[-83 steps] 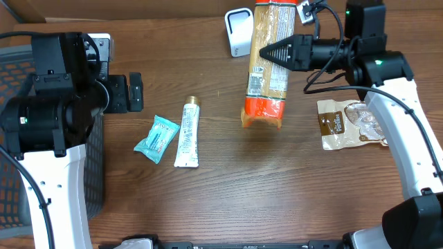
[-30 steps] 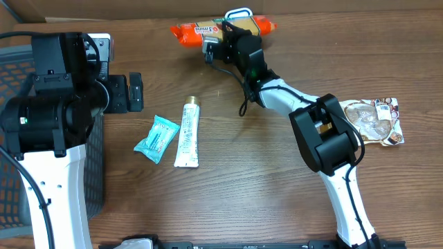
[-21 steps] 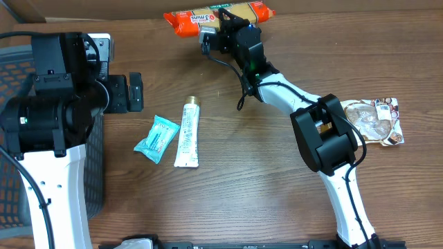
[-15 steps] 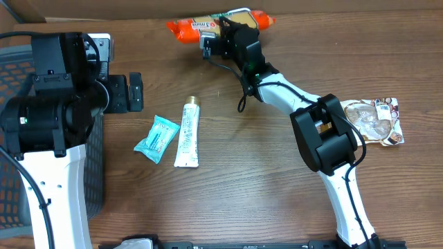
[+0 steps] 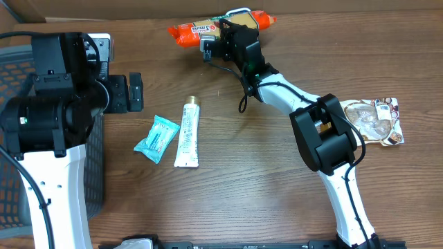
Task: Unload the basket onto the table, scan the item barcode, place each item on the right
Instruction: 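Hold the pasta package in front of the scanner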
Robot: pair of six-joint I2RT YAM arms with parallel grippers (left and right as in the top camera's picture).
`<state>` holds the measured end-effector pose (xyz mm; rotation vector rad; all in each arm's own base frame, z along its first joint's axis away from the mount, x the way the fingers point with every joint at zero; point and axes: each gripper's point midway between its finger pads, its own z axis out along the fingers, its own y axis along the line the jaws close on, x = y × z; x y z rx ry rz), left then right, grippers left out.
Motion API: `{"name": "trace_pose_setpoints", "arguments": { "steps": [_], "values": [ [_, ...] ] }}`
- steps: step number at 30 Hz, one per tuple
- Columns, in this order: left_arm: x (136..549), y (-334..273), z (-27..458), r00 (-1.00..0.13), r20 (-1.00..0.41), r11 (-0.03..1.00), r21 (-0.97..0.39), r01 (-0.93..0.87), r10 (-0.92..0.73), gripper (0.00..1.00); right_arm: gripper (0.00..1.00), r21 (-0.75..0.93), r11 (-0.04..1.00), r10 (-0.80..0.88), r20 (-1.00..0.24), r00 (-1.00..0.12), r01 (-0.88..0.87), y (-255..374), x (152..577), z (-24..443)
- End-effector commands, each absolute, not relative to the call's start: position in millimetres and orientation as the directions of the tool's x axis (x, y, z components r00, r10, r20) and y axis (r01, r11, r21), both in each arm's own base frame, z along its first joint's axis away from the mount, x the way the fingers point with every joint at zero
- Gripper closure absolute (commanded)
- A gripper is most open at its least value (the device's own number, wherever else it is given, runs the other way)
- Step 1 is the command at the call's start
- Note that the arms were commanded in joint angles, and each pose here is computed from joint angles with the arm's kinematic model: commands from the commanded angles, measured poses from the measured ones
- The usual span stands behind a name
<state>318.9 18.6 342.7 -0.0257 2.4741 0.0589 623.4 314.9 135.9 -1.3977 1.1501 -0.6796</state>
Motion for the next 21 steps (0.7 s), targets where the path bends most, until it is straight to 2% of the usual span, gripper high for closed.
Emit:
{"name": "trace_pose_setpoints", "arguments": {
  "steps": [1,9,13,17,21],
  "values": [
    [321,21,343,-0.785,-0.620,0.998,0.053,-0.027,0.012,0.00,0.96,-0.971,0.202,-0.892,-0.237,0.386,-0.129,319,626,209],
    [321,21,343,-0.785,-0.620,0.998,0.053,-0.027,0.012,0.01,0.96,-0.869,0.480,-0.798,-0.490,0.351,-0.123,296,608,313],
    [321,21,343,-0.785,-0.620,0.998,0.053,-0.027,0.012,0.00,0.96,-0.775,0.597,-0.717,-0.632,0.294,-0.208,281,581,360],
    [321,21,343,-0.785,-0.620,0.998,0.053,-0.027,0.012,0.00,0.96,-0.551,0.752,-0.527,-0.832,0.171,-0.361,260,540,400],
    [321,21,343,-0.785,-0.620,0.998,0.053,-0.027,0.012,0.00,0.96,-0.231,0.799,-0.286,-0.958,-0.012,-0.556,237,491,420]
  ]
}}
